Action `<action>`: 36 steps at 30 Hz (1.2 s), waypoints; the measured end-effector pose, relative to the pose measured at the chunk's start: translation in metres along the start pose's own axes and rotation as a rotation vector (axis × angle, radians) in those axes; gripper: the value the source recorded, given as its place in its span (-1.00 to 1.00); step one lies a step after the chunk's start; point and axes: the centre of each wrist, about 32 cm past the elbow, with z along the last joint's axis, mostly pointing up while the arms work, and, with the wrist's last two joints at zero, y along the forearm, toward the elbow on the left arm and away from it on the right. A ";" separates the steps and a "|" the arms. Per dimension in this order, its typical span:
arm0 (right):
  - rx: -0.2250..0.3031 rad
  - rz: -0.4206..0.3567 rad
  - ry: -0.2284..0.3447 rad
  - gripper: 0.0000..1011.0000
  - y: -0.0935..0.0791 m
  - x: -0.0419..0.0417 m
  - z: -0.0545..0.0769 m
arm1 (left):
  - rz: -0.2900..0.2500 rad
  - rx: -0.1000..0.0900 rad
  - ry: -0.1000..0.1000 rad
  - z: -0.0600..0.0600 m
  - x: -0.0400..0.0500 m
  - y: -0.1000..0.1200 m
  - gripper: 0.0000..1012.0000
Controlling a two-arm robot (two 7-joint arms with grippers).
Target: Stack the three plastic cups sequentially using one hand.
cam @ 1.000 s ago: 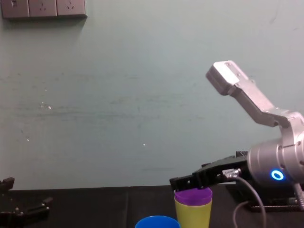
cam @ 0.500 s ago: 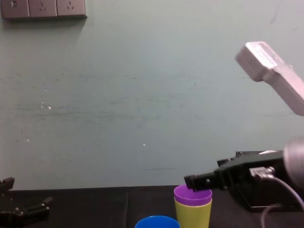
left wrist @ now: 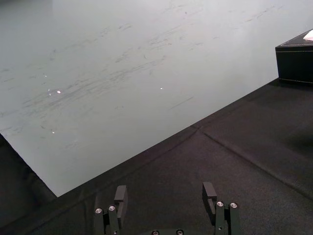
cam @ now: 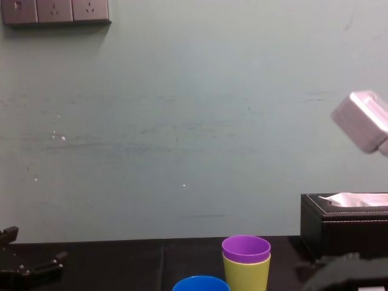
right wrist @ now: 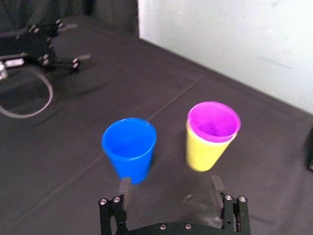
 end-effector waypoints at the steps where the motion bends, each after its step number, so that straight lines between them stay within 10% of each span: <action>1: -0.006 0.009 0.000 0.99 0.000 -0.0035 -0.003 | 0.000 0.000 0.000 0.000 0.0000 0.000 0.98; 36: -0.032 0.060 0.055 0.99 0.034 -0.0351 -0.016 | 0.000 0.000 0.000 0.000 0.0000 0.000 0.98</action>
